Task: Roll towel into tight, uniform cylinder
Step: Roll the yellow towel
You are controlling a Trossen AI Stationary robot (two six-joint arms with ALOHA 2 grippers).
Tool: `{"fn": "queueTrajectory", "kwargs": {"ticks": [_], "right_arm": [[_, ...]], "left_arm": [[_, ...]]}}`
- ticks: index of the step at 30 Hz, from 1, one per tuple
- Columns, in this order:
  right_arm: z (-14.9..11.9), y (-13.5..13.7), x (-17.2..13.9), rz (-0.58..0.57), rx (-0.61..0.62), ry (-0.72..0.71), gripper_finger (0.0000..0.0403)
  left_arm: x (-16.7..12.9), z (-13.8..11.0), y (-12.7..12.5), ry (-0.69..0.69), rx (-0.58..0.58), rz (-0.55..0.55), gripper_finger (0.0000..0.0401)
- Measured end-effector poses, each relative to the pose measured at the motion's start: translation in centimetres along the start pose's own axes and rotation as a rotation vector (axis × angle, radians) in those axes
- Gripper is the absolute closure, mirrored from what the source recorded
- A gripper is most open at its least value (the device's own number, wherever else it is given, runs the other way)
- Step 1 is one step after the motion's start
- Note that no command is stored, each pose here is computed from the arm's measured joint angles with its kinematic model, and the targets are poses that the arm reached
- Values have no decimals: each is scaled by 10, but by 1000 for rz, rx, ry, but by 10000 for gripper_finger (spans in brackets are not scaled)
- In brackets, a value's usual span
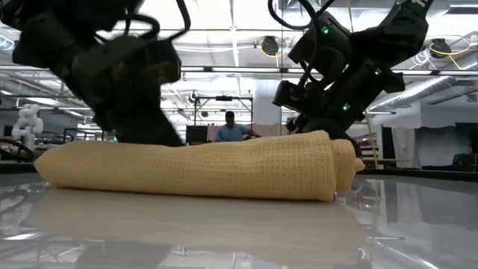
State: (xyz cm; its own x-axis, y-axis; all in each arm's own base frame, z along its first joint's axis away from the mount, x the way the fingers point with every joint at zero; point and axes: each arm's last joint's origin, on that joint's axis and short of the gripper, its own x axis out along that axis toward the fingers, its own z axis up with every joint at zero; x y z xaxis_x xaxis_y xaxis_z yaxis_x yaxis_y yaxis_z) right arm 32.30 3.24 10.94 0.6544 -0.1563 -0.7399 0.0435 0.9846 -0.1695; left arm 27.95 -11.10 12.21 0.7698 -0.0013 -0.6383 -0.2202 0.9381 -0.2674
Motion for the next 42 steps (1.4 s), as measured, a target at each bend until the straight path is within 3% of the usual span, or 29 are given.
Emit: {"fn": "queueTrajectory", "kwargs": {"ticks": [4, 9, 13, 18, 20, 24, 29, 42], "right_arm": [[4, -9, -12, 25, -41, -2, 401], [20, -6, -51, 76, -61, -56, 391], [25, 16, -79, 164, -48, -106, 356], [23, 69, -93, 276, -70, -184, 291], [16, 91, -94, 254, -133, -201, 262], [-6, 125, -93, 76, -343, -207, 210], [-23, 142, -85, -84, -592, -198, 168], [-25, 150, -63, -120, -810, -237, 177]], "left_arm": [[-3, 7, -9, -80, -29, -63, 239], [-18, 15, -15, -95, 69, -88, 239], [-39, 21, -26, -135, 207, -156, 239], [-53, 13, -41, -136, 364, -208, 239], [-55, 6, -43, -101, 387, -185, 239], [-56, -5, -43, -67, 395, -108, 239], [-58, -16, -39, 12, 396, -46, 239], [-71, -36, -42, 157, 488, 5, 239]]}}
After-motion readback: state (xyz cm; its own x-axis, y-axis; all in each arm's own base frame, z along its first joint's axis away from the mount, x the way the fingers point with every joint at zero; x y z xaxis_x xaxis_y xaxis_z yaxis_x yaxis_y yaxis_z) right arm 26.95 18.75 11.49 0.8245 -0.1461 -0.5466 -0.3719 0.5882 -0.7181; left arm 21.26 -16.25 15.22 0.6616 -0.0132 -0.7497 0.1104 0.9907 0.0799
